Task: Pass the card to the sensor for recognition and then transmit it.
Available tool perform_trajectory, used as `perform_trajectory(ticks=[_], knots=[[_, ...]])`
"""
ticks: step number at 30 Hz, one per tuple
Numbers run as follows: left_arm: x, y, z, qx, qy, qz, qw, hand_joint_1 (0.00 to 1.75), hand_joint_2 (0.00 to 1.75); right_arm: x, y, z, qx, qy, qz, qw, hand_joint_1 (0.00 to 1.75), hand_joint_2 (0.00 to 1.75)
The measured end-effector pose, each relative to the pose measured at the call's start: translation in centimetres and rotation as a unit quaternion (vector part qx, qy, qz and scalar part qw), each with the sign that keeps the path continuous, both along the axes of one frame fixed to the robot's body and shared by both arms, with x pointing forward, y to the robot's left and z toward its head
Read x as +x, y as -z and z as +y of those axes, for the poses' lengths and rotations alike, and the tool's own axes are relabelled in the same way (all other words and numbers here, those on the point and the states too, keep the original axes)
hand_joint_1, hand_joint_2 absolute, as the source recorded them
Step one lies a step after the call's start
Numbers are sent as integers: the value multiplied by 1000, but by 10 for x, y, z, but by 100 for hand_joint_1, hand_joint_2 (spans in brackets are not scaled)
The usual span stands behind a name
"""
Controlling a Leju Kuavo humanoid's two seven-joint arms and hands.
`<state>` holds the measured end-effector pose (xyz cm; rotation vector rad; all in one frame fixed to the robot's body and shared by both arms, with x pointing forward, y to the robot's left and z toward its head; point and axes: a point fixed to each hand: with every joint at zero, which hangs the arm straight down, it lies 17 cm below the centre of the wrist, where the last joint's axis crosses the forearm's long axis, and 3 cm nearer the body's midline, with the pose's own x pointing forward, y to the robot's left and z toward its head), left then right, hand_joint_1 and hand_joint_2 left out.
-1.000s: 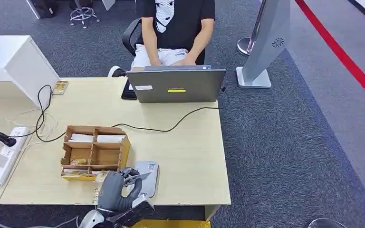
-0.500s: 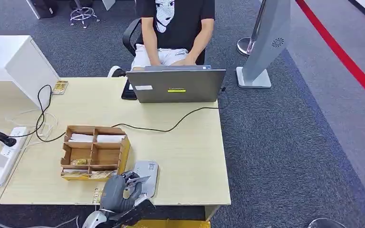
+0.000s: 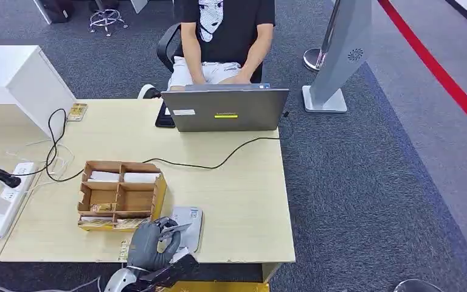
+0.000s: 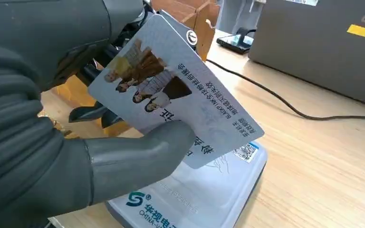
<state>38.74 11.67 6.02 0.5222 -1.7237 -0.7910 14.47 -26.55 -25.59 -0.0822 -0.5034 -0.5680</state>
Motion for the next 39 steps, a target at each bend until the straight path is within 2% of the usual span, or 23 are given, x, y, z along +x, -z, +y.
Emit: perform_trajectory(ticks=[4,8,12,14,19,22,26,34,39], knots=[[7,-31,8,29,-14,-52,998,175,175,1,0,3,0,-15,-2,1000,0,175],[27,-86,27,73,-45,-111,990,175,175,3,-1,8,4,-38,-7,999,0,175],[53,-141,52,150,-97,-163,970,175,175,5,-2,14,5,-63,-12,998,0,175],[66,-159,64,195,-119,-185,956,175,175,7,-3,16,6,-75,-13,997,0,175],[77,-182,77,217,-132,-216,943,175,175,11,-4,18,6,-80,-16,997,0,175],[83,-187,86,240,-146,-221,934,175,175,12,-4,19,7,-88,-15,996,0,175],[107,-188,116,266,-178,-208,924,175,175,18,-5,24,7,-110,-15,994,0,175],[153,-194,230,323,-262,-163,895,175,175,23,-6,28,5,-133,-14,991,0,175],[159,-192,261,337,-279,-149,887,175,175,24,-6,29,5,-135,-15,991,0,175]])
